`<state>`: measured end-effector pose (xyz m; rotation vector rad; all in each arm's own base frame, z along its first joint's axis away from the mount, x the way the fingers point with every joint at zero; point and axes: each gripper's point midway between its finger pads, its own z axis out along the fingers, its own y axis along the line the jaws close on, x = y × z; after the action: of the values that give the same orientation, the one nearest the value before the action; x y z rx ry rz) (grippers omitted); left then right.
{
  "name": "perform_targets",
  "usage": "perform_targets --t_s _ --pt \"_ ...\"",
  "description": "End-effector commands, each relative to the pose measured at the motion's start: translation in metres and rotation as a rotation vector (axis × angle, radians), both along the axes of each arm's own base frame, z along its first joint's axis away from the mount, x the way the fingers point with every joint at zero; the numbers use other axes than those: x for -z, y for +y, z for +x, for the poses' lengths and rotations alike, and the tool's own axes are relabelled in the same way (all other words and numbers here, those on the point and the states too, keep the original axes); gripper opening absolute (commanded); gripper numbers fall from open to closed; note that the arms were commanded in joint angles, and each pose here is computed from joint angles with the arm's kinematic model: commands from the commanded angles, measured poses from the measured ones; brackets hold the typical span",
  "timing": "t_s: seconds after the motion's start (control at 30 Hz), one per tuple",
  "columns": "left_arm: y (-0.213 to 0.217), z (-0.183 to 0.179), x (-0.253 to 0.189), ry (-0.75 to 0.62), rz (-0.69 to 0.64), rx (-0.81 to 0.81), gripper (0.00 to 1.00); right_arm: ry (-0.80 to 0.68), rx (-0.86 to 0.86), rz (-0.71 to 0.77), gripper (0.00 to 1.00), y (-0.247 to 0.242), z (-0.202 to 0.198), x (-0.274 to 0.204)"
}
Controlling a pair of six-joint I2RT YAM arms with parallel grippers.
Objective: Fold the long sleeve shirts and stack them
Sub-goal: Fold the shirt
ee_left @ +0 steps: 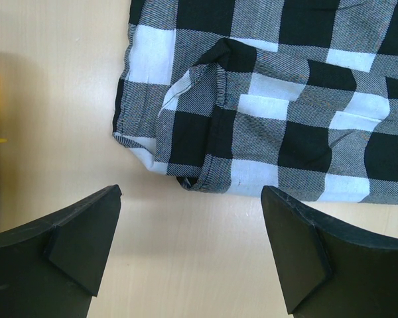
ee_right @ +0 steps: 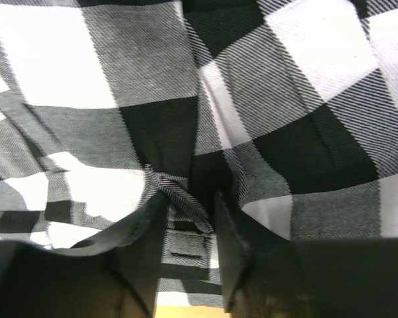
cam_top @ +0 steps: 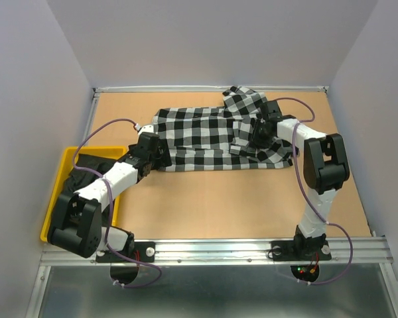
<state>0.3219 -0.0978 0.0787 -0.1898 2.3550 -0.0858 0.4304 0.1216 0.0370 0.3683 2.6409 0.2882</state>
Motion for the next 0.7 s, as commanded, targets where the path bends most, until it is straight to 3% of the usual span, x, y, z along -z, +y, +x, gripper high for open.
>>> perform_targets --t_s 0.0,0.17,0.33,0.43,0.53,0.67 --pt "0.002 0.005 -0.005 -0.017 0.007 -0.013 0.99 -0.109 -0.041 0.069 0.37 0.011 0.012 -0.033" --pt "0.001 0.005 -0.006 -0.016 0.006 -0.010 0.99 -0.102 -0.052 0.073 0.31 0.013 0.012 -0.030" --pt "0.003 0.004 -0.006 -0.016 0.007 -0.016 0.99 -0.125 -0.052 0.072 0.15 0.012 0.015 -0.039" --pt "0.003 0.004 -0.006 -0.018 0.007 -0.016 0.99 -0.145 -0.055 0.082 0.17 0.014 0.018 -0.048" --pt "0.002 0.005 -0.006 -0.016 0.006 -0.014 0.99 -0.134 -0.066 0.103 0.30 0.017 0.015 -0.046" --pt "0.002 0.005 -0.006 -0.015 0.005 -0.013 0.99 -0.108 -0.068 0.148 0.36 0.025 0.007 -0.044"
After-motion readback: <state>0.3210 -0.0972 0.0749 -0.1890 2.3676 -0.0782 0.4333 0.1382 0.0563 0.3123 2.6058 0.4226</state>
